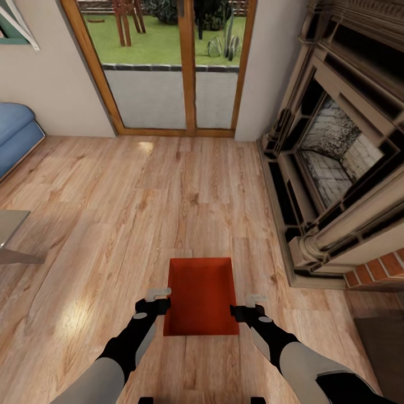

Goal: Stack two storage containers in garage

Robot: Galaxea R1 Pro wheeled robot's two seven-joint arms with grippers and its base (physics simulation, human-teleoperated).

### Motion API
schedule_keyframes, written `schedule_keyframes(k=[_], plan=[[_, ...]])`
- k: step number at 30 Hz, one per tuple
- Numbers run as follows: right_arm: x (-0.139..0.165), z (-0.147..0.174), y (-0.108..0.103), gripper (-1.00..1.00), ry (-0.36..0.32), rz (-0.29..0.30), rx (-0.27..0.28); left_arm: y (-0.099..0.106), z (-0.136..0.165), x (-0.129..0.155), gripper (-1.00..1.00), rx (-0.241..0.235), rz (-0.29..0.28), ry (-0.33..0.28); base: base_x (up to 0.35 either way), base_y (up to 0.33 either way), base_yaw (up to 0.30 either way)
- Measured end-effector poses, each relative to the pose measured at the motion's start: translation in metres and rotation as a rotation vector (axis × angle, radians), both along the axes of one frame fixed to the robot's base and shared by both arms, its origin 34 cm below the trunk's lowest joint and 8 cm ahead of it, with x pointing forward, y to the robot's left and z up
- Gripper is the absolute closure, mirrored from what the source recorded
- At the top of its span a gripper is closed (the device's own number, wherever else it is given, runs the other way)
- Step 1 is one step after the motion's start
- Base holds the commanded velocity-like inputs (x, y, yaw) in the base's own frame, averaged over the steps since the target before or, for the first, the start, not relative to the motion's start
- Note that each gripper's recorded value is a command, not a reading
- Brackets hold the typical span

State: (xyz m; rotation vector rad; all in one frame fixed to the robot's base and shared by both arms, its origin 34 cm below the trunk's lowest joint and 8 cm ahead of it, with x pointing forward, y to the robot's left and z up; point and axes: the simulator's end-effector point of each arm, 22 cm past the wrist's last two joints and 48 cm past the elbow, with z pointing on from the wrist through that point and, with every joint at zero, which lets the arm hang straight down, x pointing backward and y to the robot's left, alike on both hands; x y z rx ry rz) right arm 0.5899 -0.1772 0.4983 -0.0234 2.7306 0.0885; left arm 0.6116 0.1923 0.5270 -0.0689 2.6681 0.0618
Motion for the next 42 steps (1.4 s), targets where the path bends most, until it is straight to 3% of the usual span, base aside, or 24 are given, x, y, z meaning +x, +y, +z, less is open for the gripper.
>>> schedule_keyframes(k=[11,16,35,42], plan=[[0.000,0.000,0.000,-1.00,0.002,-0.002,0.001,-0.002,-0.002,-0.004,-1.00,-0.005,0.001,0.011,0.004,0.000,0.000],[-0.001,0.000,0.001,-1.00,0.006,-0.003,0.002,-0.001,-0.013,-0.023,-1.00,-0.002,-0.001,0.058,0.000,0.000,0.000],[-0.001,-0.001,-0.002,-1.00,0.006,-0.007,-0.007,-0.008,-0.015,-0.029,-1.00,-0.008,0.002,0.069,0.000,0.000,0.000],[-0.001,-0.006,-0.002,-1.00,0.006,-0.007,-0.007,0.001,-0.019,-0.028,-1.00,0.037,0.020,0.069,0.000,0.000,0.000]])
